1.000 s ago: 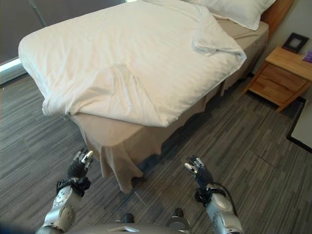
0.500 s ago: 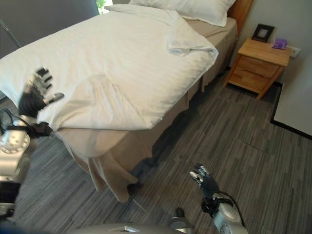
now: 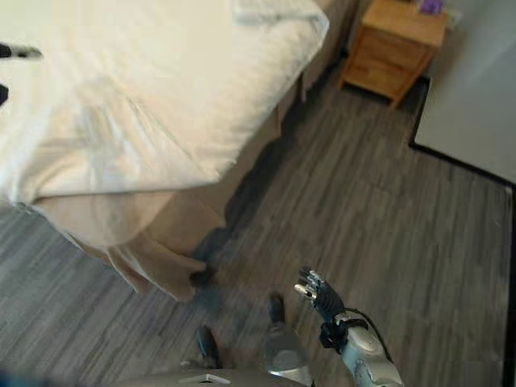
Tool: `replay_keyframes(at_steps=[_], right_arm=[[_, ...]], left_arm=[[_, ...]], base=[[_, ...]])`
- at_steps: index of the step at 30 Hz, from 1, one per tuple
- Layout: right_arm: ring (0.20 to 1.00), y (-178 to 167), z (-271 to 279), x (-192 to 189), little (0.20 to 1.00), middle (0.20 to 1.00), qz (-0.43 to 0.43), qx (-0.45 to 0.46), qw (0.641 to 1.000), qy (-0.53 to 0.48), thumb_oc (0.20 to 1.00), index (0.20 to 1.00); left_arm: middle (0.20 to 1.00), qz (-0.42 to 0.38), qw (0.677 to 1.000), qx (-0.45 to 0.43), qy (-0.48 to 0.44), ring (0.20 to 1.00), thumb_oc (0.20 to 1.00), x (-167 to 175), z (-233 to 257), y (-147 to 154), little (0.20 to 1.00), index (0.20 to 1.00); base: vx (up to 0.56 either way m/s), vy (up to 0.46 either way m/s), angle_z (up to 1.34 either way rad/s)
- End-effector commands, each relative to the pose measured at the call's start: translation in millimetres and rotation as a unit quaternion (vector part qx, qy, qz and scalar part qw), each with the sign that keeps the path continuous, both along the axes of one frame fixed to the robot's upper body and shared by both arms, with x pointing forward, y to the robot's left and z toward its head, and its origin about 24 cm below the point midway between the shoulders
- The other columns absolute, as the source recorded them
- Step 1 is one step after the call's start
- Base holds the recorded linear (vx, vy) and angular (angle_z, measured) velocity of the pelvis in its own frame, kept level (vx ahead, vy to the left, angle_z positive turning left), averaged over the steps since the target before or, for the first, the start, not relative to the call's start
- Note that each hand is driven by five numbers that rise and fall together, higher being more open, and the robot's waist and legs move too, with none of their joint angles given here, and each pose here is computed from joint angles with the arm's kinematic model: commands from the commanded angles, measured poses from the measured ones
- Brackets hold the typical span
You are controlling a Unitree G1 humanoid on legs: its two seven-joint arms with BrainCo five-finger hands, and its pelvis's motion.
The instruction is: Making the bed.
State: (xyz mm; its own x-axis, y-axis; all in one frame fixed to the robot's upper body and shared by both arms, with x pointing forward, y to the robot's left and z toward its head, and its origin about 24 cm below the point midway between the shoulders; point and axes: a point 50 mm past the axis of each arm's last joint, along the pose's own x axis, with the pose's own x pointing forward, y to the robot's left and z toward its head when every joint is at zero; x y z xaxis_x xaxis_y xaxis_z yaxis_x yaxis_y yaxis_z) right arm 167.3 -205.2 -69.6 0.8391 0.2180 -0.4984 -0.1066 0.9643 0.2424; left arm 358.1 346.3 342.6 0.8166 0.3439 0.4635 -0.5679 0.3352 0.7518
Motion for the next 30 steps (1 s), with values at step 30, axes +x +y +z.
replay_keyframes(at_steps=[30], right_arm=[[1.000,-5.9,8.4,14.1,1.000,1.000,0.043,0.026,0.999,-0.019,1.000,1.000]], left_arm=[[1.000,0.149,0.958,-0.075,-0.235,1.000,1.000,-110.0,106.3,72.3,1.000,1.000]], base=[[0.00,-0.007,-0.03]])
